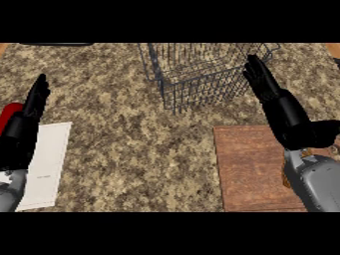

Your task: Pick the croissant from the cutting board and place it in the basket

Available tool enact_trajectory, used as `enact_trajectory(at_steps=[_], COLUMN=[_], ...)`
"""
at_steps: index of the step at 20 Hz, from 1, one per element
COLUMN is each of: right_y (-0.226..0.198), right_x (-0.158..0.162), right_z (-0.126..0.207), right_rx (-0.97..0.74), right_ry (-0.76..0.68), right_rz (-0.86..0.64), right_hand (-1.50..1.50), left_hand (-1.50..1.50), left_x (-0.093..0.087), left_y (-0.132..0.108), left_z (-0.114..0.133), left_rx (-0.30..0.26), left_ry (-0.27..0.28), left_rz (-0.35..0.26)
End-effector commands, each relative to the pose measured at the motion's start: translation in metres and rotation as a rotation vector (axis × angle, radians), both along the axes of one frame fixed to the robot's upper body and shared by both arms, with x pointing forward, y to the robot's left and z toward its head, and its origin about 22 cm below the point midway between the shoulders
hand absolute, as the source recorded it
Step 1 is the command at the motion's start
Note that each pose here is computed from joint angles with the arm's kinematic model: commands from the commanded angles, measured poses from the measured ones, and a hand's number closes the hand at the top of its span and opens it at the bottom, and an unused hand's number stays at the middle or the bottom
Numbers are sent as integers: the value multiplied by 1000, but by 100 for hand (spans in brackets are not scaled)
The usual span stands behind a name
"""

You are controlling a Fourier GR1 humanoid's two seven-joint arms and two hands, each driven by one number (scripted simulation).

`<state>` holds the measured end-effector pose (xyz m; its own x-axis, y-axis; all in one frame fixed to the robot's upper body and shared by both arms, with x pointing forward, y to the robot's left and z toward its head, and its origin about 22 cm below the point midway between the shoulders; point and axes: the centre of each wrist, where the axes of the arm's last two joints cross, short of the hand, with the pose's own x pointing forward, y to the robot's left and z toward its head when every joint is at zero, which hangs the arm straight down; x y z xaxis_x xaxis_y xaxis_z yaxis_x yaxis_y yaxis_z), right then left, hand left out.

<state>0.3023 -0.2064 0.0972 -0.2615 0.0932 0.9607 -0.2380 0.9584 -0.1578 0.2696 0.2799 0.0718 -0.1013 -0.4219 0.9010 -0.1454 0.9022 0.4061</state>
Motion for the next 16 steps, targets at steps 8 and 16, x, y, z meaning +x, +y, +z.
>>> enact_trajectory(at_steps=[8,16], right_y=[-57,-7], right_x=[3,-8], right_z=[-6,-10], right_rx=[73,-252], right_ry=[-141,-64], right_rz=[33,-251], right_hand=[150,-150], left_hand=[0,0], left_x=[-57,-72], left_y=[10,12], left_z=[-106,-123], left_rx=[-309,-322], left_ry=[631,656], left_rz=[98,122])
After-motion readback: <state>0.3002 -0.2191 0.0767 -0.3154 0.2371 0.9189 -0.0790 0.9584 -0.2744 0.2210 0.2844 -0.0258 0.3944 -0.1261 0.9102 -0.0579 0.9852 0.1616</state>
